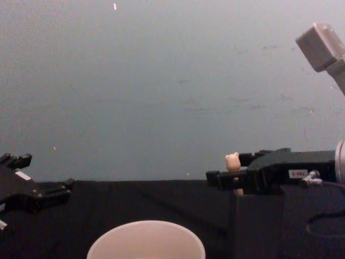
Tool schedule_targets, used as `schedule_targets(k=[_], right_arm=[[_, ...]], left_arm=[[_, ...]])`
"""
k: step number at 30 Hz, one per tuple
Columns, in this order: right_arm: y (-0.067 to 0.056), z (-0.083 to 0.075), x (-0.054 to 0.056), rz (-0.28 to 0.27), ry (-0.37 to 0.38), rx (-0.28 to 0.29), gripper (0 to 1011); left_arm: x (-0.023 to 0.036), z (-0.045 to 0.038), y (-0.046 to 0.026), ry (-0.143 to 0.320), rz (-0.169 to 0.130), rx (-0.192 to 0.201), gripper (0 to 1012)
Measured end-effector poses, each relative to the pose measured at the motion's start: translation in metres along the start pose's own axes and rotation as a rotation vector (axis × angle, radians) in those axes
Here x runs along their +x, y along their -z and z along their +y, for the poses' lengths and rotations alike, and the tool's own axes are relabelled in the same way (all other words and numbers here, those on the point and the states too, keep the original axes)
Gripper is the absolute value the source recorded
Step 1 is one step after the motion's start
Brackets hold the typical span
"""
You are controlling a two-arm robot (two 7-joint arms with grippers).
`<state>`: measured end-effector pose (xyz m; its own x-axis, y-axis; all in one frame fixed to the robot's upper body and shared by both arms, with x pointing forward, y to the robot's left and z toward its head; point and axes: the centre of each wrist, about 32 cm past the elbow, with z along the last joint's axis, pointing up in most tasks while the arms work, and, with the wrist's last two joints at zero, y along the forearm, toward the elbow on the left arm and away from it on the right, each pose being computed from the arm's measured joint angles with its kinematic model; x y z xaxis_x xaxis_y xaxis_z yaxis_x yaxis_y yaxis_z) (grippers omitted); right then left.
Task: Pick up the stirring spoon with one hand, stir inside the cup, then place it back in its original position.
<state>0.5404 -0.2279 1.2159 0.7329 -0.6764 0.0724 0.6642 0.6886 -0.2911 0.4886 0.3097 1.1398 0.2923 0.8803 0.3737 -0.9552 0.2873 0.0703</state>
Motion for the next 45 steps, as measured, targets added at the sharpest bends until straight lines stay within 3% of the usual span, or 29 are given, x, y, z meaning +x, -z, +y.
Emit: schedule_targets(k=[23,33,45], right_arm=[[0.0015,-0.0001,-0.0017,-0.005,0.001,-0.014,985],[0.0015,0.0,-0.0016,-0.004,0.003,-0.014,743],[0.0016,-0.0001,-0.0014,-0.002,0.003,-0.015,359]], left_arm=[[0.0,0.0,0.0,0.0,0.0,0.0,1001],[0.0,0.0,0.0,0.0,0.0,0.0,1001],[0.0,0.0,0.0,0.0,0.0,0.0,1001]])
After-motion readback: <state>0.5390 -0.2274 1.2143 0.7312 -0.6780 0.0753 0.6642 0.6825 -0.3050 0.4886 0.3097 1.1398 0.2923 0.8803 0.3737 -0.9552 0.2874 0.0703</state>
